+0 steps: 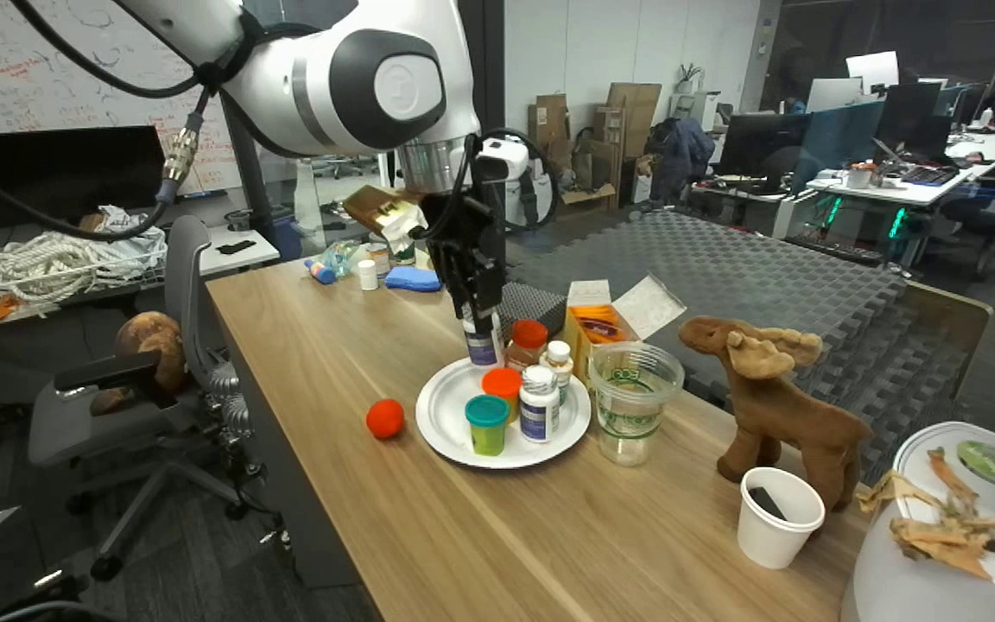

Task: Place the containers and orange toy on the white plate

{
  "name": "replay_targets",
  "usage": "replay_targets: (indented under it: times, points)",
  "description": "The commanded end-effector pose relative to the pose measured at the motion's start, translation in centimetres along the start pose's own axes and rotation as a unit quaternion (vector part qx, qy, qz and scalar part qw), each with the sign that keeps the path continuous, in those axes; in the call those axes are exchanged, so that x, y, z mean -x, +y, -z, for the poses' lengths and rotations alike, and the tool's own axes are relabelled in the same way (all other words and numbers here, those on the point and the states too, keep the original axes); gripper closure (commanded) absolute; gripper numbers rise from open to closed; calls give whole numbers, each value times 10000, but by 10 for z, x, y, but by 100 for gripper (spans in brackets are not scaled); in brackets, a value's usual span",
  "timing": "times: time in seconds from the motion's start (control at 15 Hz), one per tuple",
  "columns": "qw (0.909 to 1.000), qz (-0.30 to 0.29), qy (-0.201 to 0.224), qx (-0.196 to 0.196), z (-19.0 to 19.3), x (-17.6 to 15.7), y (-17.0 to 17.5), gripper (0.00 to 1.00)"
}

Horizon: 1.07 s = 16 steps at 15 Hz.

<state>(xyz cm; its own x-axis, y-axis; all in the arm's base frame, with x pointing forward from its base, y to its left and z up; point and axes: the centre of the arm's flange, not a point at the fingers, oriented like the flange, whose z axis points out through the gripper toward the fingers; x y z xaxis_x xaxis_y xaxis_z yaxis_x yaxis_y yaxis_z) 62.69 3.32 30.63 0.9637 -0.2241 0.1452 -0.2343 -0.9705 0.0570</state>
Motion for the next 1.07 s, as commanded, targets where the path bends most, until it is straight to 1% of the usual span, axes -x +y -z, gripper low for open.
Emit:
replay_targets:
  times: [0.0, 0.27, 0.67, 0.73, 0.8, 0.87, 1.0]
  points:
    - [9992, -252, -213, -238, -9, -16, 8, 75]
    - [9974, -364, -438, -446, -21, -13, 6, 75]
    - [9962, -398, -626, -466, -44, -8, 8, 75]
    - [9961, -392, -642, -458, -47, -7, 8, 68]
    - [9962, -391, -646, -445, -48, -5, 8, 26]
    - [9961, -376, -659, -440, -48, -3, 9, 23]
    - [9960, -416, -662, -433, -45, -1, 12, 11]
